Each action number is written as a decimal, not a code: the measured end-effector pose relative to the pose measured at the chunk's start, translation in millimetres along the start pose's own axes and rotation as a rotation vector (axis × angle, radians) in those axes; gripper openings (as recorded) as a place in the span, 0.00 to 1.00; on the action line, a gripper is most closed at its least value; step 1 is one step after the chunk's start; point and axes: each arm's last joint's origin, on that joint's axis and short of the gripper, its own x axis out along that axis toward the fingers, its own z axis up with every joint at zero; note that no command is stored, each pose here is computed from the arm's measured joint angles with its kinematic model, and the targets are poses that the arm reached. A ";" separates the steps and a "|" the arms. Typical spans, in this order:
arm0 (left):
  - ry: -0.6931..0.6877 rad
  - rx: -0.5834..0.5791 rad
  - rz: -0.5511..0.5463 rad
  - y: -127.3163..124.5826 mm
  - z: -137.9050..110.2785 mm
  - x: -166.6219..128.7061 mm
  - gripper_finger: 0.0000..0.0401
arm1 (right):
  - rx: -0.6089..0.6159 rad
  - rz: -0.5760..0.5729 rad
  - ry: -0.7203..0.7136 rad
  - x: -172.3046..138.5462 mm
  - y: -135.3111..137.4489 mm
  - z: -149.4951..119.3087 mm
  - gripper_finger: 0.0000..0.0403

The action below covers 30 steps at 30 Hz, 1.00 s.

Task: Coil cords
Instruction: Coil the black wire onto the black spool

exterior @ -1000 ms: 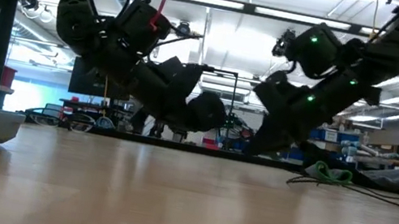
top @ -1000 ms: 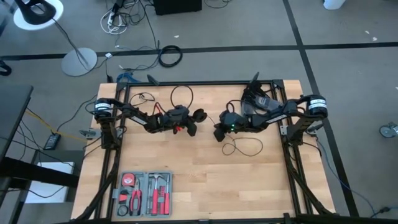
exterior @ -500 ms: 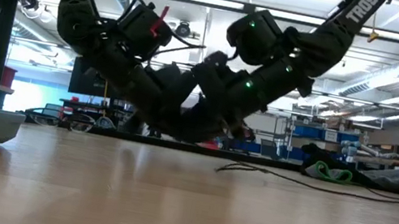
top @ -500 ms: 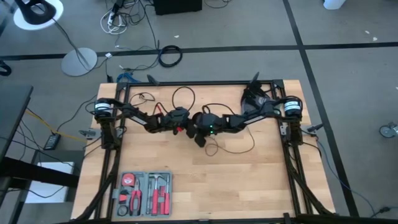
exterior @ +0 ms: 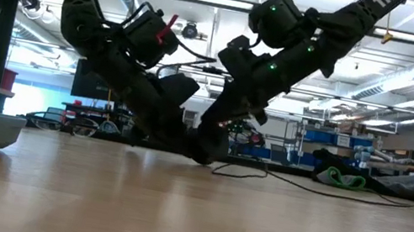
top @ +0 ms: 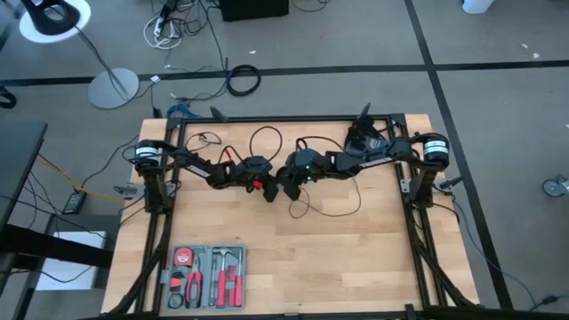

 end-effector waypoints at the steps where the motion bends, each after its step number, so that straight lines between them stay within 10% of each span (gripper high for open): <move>1: 0.006 0.000 -0.003 0.0 -0.4 0.0 0.00 | -0.004 -0.019 0.008 -2.5 -1.4 0.4 0.00; 30: 0.081 0.049 -0.069 -0.9 -5.5 -0.3 0.00 | 0.026 0.059 0.074 -9.4 -7.8 2.7 0.11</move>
